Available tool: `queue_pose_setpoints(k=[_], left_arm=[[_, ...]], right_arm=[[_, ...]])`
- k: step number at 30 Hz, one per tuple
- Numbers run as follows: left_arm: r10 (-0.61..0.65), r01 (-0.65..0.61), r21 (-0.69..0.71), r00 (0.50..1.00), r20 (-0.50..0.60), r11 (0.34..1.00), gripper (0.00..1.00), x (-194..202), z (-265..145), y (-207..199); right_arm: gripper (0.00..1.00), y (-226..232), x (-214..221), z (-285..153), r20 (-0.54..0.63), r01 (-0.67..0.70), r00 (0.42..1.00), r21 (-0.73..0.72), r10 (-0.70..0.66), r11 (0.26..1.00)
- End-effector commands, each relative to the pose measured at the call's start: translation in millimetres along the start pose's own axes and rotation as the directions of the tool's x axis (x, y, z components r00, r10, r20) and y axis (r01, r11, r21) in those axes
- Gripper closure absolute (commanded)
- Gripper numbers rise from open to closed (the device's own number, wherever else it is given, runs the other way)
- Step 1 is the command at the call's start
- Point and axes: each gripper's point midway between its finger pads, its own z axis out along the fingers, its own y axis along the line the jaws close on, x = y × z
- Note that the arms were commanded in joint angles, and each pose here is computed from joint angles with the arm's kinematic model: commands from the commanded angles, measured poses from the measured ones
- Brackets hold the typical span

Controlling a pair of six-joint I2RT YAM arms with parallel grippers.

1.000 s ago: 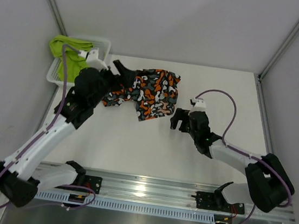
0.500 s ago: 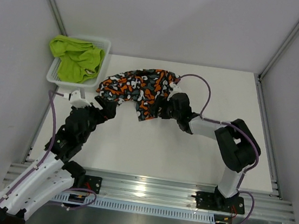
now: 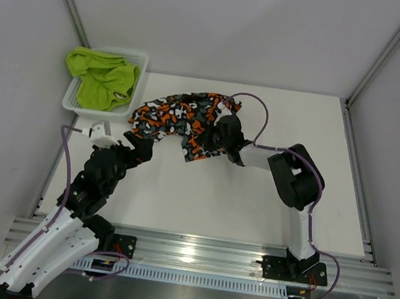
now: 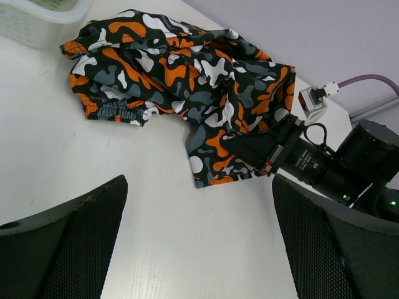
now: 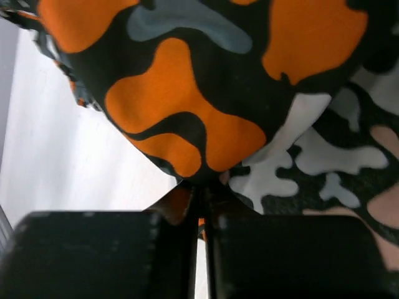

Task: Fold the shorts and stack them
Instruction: Flatten the shorts out

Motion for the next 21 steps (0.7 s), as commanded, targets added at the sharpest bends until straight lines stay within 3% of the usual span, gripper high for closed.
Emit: queue_pose_setpoints(k=[1,3,4,5,7,8,11,13,14,15,16,17,18,19,21], left_arm=[[0.028,-0.027,-0.027,0.999,0.020,0.999,0.01,-2,0,9],[0.032,-0.031,-0.024,0.999,0.021,0.999,0.01,-1,1,9],[0.032,-0.032,-0.024,0.999,0.022,0.999,0.01,0,2,9],[0.034,-0.033,-0.022,0.999,0.017,0.999,0.01,2,3,9],[0.040,-0.039,-0.019,0.999,0.006,0.999,0.01,7,7,9],[0.037,-0.037,-0.010,0.999,0.003,0.999,0.01,9,9,7],[0.039,-0.039,0.001,0.999,-0.029,0.999,0.01,18,16,4],[0.049,-0.049,0.002,0.997,-0.055,0.999,0.01,24,22,2],[0.050,-0.050,0.003,0.997,-0.058,0.999,0.01,24,23,1],[0.056,-0.056,0.003,0.997,-0.061,0.998,0.01,25,25,0],[0.057,-0.057,-0.006,0.997,-0.061,0.998,0.01,25,26,2],[0.063,-0.064,-0.014,0.995,-0.071,0.998,0.01,28,28,3],[0.059,-0.060,-0.020,0.996,-0.074,0.998,0.01,30,29,5],[0.054,-0.056,-0.019,0.996,-0.073,0.998,0.01,31,30,5],[0.042,-0.045,-0.026,0.996,-0.083,0.999,0.01,37,32,8]], right_arm=[[1.00,5,-26,-10,0.056,0.020,0.998,0.072,-0.024,0.997],[1.00,-1,-14,-26,-0.006,0.094,0.995,0.196,-0.095,0.976],[1.00,2,-36,-42,0.045,0.126,0.989,0.287,-0.144,0.950],[1.00,4,-15,-54,-0.042,0.183,0.983,0.342,-0.180,0.922],[1.00,19,-30,-77,-0.049,0.281,0.956,0.424,-0.288,0.861],[1.00,18,-18,-89,-0.119,0.338,0.940,0.461,-0.320,0.821],[1.00,50,-3,-115,-0.225,0.529,0.843,0.508,-0.488,0.680],[0.98,78,22,-125,-0.294,0.647,0.758,0.453,-0.582,0.613],[0.87,85,34,-128,-0.311,0.671,0.739,0.418,-0.598,0.612],[0.76,106,45,-134,-0.302,0.679,0.734,0.311,-0.608,0.665],[0.50,124,52,-137,-0.270,0.678,0.734,0.226,-0.623,0.700],[0.36,121,68,-143,-0.281,0.665,0.739,0.163,-0.612,0.729],[0.27,148,62,-163,-0.215,0.613,0.776,0.035,-0.593,0.789],[0.17,154,46,-167,-0.139,0.552,0.826,0.002,-0.546,0.834],[0.12,156,46,-192,-0.100,0.460,0.875,-0.138,-0.474,0.877]])
